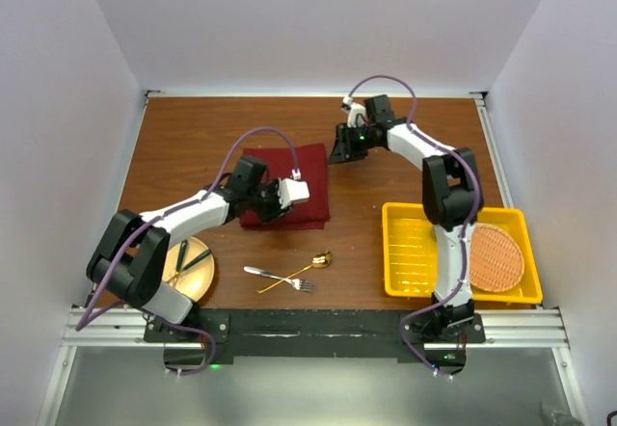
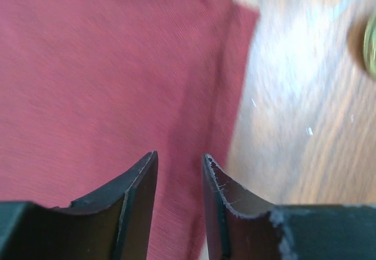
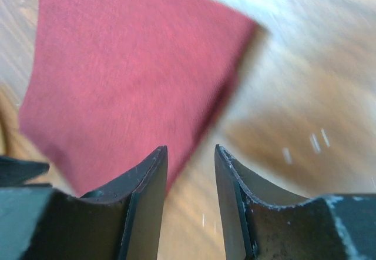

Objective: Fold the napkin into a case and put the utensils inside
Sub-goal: Smooth out the lower triangle-folded napkin at the center of the board.

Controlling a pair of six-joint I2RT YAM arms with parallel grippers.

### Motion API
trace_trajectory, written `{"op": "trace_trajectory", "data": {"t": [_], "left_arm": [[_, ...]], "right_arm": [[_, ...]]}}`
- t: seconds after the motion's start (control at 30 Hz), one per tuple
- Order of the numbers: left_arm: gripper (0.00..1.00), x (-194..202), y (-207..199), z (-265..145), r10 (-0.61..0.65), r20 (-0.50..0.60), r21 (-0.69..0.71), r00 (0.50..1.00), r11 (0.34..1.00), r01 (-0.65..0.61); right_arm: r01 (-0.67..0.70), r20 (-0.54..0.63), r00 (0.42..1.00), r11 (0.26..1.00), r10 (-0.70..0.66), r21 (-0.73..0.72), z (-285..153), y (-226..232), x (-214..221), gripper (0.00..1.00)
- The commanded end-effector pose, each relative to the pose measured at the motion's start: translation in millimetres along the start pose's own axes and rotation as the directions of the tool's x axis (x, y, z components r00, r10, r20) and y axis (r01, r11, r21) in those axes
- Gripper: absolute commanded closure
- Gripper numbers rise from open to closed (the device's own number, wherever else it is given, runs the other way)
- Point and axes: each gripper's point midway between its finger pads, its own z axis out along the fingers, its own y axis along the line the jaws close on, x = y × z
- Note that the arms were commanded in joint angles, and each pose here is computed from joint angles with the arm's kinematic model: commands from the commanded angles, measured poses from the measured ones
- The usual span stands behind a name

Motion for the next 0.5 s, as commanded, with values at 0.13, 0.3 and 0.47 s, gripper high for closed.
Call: {"op": "trace_trajectory", "data": {"t": [0.13, 0.3, 0.47], "left_arm": [[0.5, -84, 21, 17, 0.167, 0.177, -0.063, 0.97, 0.985, -0.158], [0.49, -82, 12, 39, 0.244, 0.16, -0.028, 0.956, 0.97, -0.243], [0.49, -79, 2, 60, 0.278, 0.154, 0.042, 0.948, 0.957, -0.288]], "right_arm": [[-0.22, -0.03, 0.975, 0.973, 0.219, -0.064, -63, 30, 50, 0.68], [-0.305, -0.01, 0.952, 0.952, 0.305, -0.028, -51, 12, 58, 0.84], [-0.374, -0.082, 0.924, 0.927, 0.373, -0.003, -33, 0, 73, 0.9]]}}
